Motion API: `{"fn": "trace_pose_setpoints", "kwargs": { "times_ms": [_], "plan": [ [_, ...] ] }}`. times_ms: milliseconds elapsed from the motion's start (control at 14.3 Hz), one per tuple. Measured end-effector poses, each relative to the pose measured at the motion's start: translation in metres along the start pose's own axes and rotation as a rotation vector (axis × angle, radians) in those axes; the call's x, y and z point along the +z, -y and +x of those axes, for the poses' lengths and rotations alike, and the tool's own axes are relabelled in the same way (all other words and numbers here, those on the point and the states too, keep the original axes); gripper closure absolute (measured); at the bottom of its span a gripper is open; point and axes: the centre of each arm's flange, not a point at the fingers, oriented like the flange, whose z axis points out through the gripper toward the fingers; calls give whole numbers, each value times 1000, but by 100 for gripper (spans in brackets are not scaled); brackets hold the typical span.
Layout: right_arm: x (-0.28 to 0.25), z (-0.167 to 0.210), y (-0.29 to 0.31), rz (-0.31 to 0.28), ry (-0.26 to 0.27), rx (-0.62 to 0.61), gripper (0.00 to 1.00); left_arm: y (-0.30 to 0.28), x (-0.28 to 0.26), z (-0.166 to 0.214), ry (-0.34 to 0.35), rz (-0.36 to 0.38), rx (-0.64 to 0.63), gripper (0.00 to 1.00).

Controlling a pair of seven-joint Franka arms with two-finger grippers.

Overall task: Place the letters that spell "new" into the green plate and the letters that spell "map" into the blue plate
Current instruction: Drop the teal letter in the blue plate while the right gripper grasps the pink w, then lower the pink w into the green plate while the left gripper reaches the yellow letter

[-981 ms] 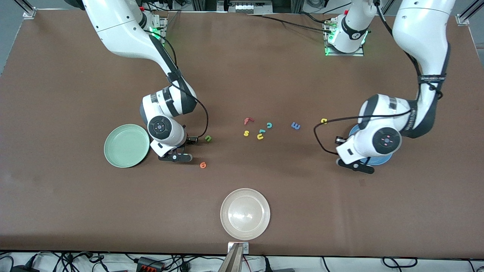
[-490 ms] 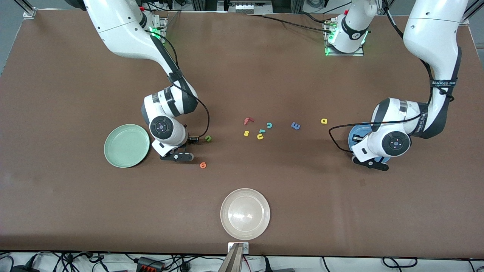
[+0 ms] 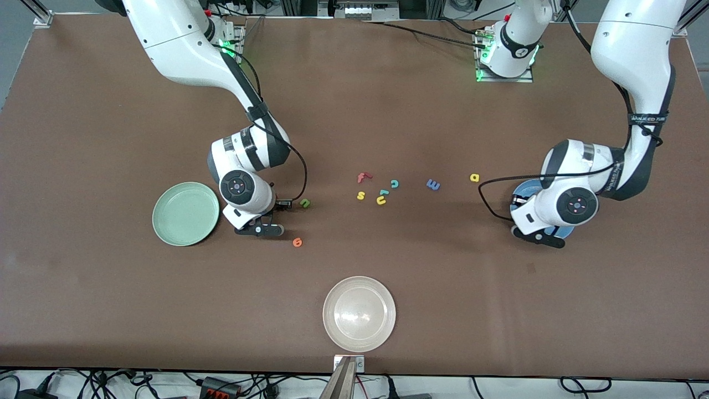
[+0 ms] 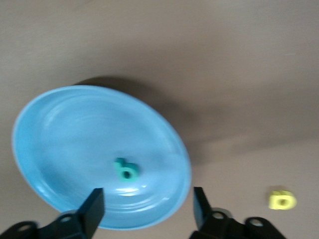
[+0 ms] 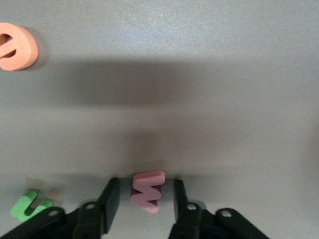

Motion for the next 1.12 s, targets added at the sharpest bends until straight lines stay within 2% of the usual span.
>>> {"fn": "trace_pose_setpoints", "kwargs": {
  "times_ms": [70, 140, 350, 490, 631, 911, 1051, 1121],
  "plan": [
    [-1, 0, 1, 3, 0, 0, 65, -22, -4, -1, -4, -4, -2, 5],
    [-1, 0, 1, 3, 0, 0, 74, -46, -4, -3, -2, -9, -4, 0],
    [-2, 0, -1, 0, 4, 2, 74, -99, 17, -17, -38, -27, 7, 0],
    [-13, 5, -14, -6, 9, 18, 74, -108, 39, -33, -63, -36, 16, 0],
    [-43, 21, -65, -4, 31, 10, 74, -111, 57, -47, -99, -48, 23, 0],
    [-77, 43, -227, 47, 96, 27, 74, -104, 83, -63, -135, -77, 7, 0],
    [-71, 41, -248, 53, 122, 46, 74, -103, 83, -63, -141, -80, 5, 4],
    [-64, 40, -246, 52, 134, 44, 74, -103, 82, -63, -149, -82, 5, 13]
  ]
}}
